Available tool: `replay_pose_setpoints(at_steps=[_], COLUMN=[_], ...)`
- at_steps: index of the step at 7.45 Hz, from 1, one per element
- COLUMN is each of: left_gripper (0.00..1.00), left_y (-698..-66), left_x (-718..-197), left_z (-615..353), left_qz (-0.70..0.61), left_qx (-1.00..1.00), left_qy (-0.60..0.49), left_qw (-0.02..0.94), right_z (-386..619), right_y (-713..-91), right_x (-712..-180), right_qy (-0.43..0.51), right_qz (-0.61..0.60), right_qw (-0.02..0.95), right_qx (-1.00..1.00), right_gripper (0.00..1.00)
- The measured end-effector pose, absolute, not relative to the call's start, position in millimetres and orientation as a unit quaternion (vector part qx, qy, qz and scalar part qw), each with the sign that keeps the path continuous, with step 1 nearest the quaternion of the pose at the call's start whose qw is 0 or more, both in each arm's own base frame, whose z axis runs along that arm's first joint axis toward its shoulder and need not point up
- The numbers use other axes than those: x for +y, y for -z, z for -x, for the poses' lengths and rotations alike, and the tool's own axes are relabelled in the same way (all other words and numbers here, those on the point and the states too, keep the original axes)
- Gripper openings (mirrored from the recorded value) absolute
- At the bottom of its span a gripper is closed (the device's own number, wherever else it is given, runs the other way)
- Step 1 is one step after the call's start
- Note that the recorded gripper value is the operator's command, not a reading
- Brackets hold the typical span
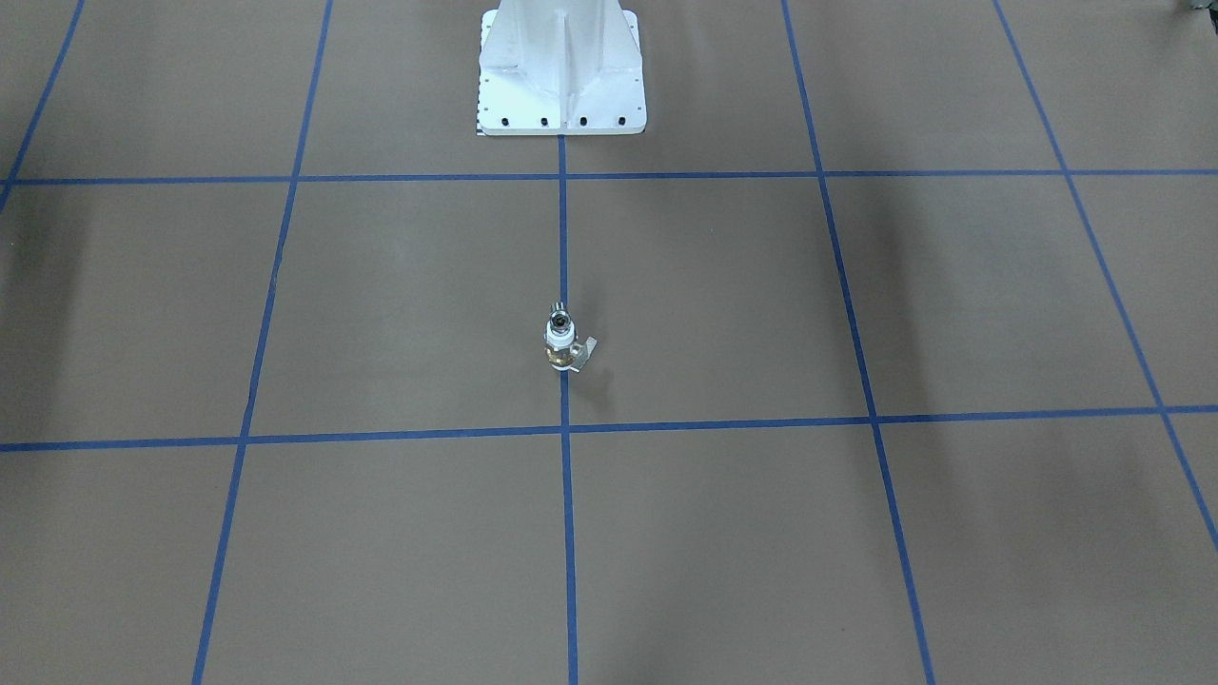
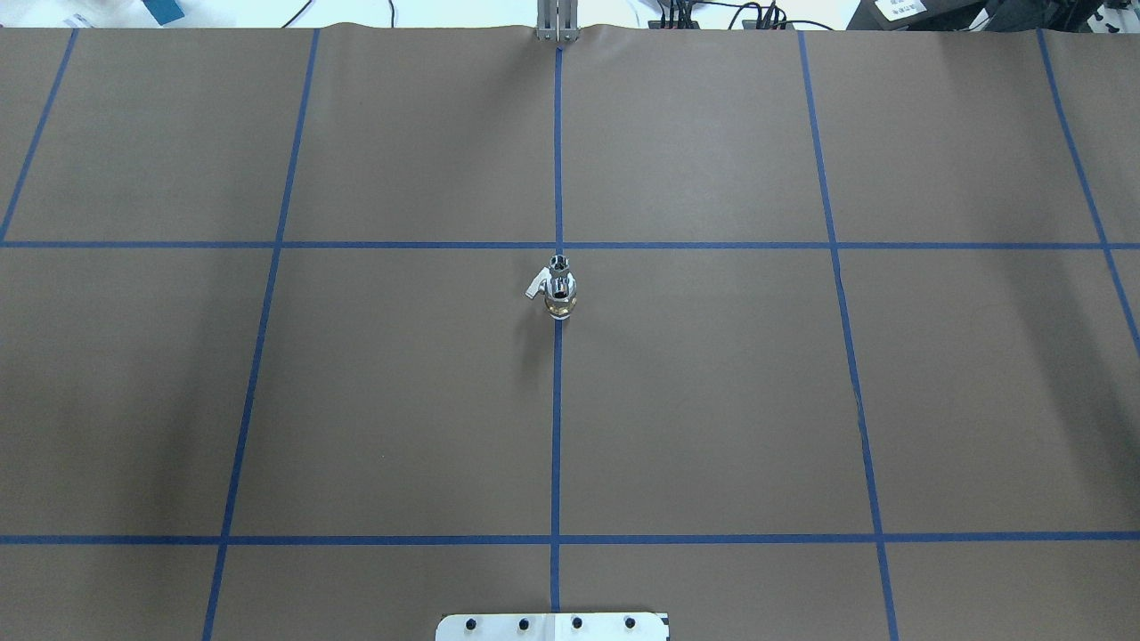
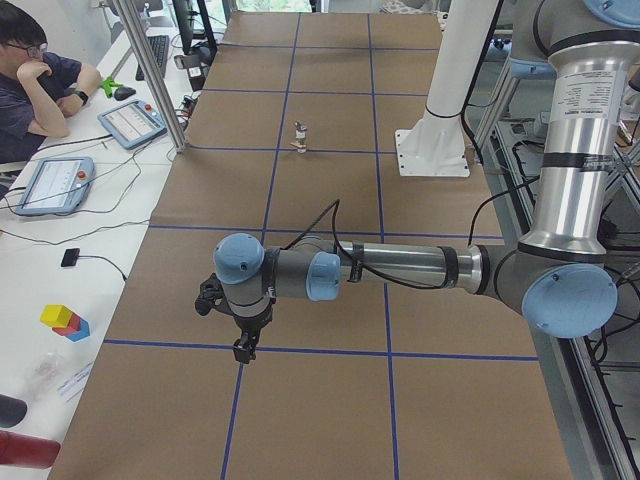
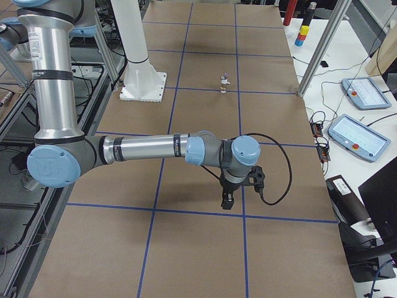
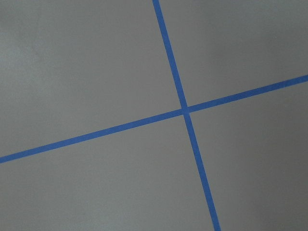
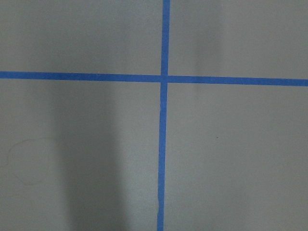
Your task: Assemble PPR valve and pipe with both arms
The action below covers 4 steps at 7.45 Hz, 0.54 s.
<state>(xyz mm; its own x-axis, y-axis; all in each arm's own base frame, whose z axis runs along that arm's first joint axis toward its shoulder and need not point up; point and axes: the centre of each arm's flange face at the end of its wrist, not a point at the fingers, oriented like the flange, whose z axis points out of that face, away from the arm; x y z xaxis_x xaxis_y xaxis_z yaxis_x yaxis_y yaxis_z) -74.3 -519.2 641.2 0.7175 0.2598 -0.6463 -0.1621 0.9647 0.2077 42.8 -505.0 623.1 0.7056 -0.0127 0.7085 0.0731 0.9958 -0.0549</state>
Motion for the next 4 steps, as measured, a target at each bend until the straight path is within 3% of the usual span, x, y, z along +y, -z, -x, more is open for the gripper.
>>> replay_pose_setpoints(at_steps=[4], left_gripper=[1.00], left_y=[-643.7], left_x=[-517.6], left_z=[74.2], left_qz=[-0.066], left_qx=[0.358], left_qy=[-0.114], left_qw=[0.924], right_z=[-44.1], right_y=[-621.9], right_x=[-506.0], right_qy=[0.024], right_qz=[0.031], right_qw=[0.921], right_qx=[-0.388], right_gripper=[1.00])
